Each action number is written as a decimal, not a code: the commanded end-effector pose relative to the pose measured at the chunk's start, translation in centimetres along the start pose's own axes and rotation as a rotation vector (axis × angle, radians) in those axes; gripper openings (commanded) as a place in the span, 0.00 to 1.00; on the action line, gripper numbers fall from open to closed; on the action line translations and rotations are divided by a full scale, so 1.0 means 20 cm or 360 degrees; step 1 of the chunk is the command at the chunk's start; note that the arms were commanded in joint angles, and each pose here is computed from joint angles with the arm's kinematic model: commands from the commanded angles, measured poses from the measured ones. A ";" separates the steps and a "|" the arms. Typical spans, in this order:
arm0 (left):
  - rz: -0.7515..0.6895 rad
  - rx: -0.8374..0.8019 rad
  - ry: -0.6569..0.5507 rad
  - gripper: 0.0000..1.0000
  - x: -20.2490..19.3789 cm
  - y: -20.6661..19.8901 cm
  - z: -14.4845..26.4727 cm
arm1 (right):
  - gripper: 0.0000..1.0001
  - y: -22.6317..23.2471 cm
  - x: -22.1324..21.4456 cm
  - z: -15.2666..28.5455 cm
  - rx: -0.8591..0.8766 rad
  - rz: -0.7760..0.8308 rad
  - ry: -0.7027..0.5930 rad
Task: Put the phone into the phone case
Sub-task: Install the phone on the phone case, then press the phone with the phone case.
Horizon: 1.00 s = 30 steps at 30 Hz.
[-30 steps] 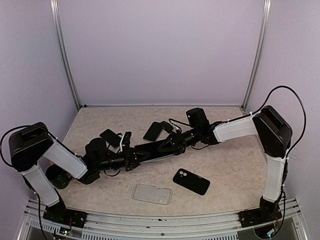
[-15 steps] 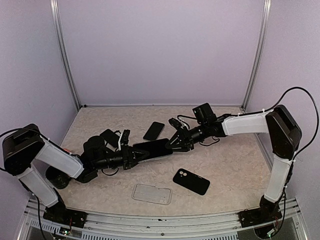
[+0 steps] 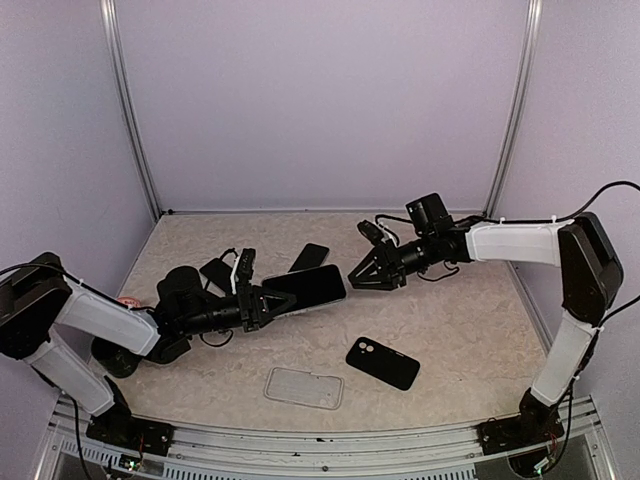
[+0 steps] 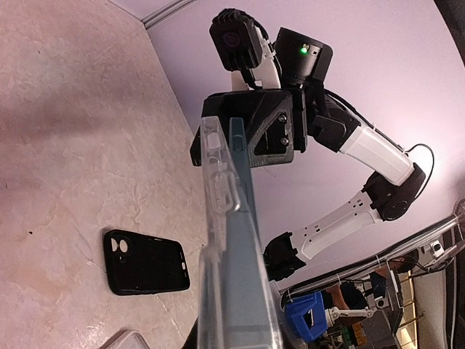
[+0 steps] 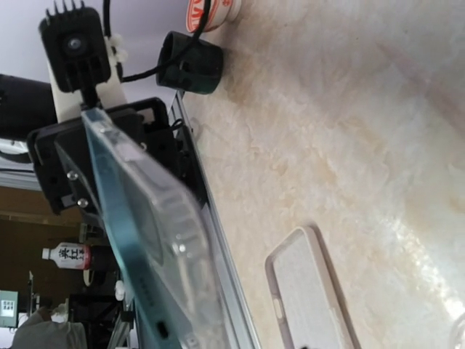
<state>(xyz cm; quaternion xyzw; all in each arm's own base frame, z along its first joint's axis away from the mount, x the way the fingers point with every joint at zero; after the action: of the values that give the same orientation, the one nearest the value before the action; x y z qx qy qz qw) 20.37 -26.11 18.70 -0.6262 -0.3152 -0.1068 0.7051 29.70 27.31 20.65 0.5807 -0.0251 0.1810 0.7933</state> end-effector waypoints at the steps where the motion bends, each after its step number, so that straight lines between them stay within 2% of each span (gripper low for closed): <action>1: -0.0191 -0.0224 -0.0073 0.00 0.08 -0.15 -0.01 | 0.38 0.03 -0.03 0.05 -0.0012 0.0049 -0.0014; 10: -0.0271 -0.0413 -0.0047 0.00 0.09 -0.24 -0.01 | 0.39 0.12 -0.05 0.05 0.0273 0.0163 0.0022; 20: -0.0267 -0.0448 -0.0035 0.00 0.08 -0.25 -0.03 | 0.41 0.23 -0.11 0.06 0.0554 0.0292 0.0075; 28: -0.0266 -0.0458 -0.0037 0.00 0.09 -0.26 -0.03 | 0.50 0.24 -0.14 0.04 0.0630 0.0296 0.0075; 29: -0.0267 -0.0462 -0.0040 0.00 0.09 -0.26 -0.03 | 0.59 0.24 -0.14 0.04 0.0635 0.0291 0.0075; 30: -0.0266 -0.0461 -0.0039 0.00 0.09 -0.26 -0.03 | 0.61 0.24 -0.13 0.02 0.0637 0.0285 0.0075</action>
<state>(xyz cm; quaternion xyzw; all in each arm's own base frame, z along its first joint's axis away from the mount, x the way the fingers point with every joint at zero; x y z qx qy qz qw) 19.21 -26.92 21.32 -0.6706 -0.3218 -0.1786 0.6440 26.46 26.82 23.52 0.7040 -0.0149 0.2411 0.6679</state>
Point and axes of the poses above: each gripper's point midway between its finger pads, its own z axis back along the fingers, its own y axis along the line the jaws close on, x = y × z, the point moved 8 cm from there along z, back along the fingers, and after that the axes turned 7 degrees about -z, right-handed, at the moved point
